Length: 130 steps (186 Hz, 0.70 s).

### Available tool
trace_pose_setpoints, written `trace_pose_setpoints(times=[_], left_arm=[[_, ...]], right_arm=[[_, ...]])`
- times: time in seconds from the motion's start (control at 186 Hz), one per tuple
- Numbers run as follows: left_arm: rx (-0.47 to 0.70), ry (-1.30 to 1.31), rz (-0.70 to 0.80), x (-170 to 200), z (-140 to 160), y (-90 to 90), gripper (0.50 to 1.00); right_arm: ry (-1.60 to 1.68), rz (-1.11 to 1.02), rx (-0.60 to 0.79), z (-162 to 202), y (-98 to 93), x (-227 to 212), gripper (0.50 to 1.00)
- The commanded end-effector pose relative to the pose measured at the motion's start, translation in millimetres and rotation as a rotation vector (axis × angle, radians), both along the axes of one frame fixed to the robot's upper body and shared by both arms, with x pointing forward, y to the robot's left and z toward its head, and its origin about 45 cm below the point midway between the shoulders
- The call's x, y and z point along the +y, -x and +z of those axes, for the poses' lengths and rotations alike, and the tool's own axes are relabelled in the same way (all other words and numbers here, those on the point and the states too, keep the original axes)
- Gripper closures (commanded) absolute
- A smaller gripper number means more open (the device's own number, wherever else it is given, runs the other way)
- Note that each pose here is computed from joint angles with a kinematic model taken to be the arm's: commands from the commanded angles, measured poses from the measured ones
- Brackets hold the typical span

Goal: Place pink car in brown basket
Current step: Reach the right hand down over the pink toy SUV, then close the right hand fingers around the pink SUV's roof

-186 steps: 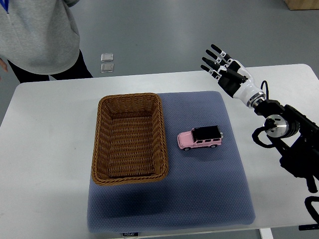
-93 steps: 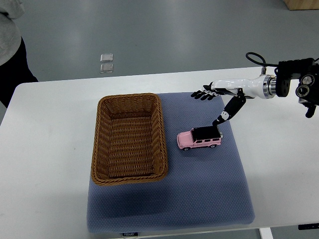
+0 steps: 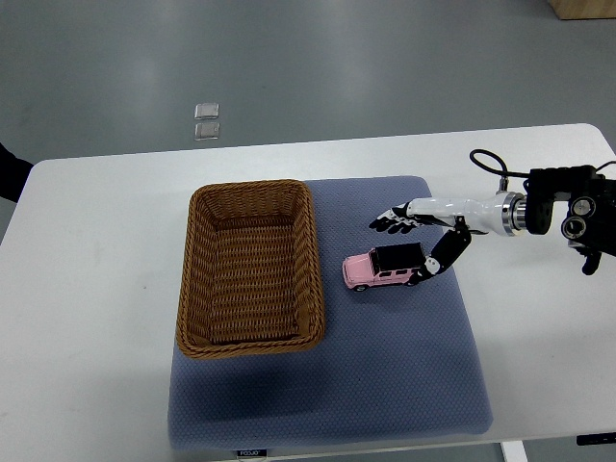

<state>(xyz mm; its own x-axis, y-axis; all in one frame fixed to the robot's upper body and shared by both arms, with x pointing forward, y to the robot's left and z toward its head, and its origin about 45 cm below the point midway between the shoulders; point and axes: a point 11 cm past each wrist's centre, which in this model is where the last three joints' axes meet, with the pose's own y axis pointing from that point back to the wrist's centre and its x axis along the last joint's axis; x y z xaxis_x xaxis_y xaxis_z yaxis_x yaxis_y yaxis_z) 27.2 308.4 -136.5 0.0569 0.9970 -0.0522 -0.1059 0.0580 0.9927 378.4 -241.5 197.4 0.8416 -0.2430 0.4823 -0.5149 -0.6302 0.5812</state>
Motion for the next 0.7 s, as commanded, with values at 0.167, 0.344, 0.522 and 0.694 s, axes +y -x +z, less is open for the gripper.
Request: trace_pose_setpoints(times=[0.167, 0.344, 0.522, 0.694], left_arm=[[0.0, 0.0, 0.0, 0.0, 0.0, 0.0, 0.5], [0.0, 0.0, -0.001, 0.0, 0.0, 0.1, 0.5], [0.0, -0.002, 0.0, 0.5, 0.0, 0.0, 0.5], [0.0, -0.006, 0.001, 2.1, 0.1, 0.1, 0.5]], right_arm=[[0.025, -0.031, -0.034, -20.1, 5.0, -3.9, 0.626], [0.028, -0.046, -0.042, -27.5, 4.7, -2.8, 0.675], [0.023, -0.052, -0.049, -32.9, 4.9, 0.4, 0.705], [0.041, -0.038, -0.065, -41.2, 5.9, 5.6, 0.852]])
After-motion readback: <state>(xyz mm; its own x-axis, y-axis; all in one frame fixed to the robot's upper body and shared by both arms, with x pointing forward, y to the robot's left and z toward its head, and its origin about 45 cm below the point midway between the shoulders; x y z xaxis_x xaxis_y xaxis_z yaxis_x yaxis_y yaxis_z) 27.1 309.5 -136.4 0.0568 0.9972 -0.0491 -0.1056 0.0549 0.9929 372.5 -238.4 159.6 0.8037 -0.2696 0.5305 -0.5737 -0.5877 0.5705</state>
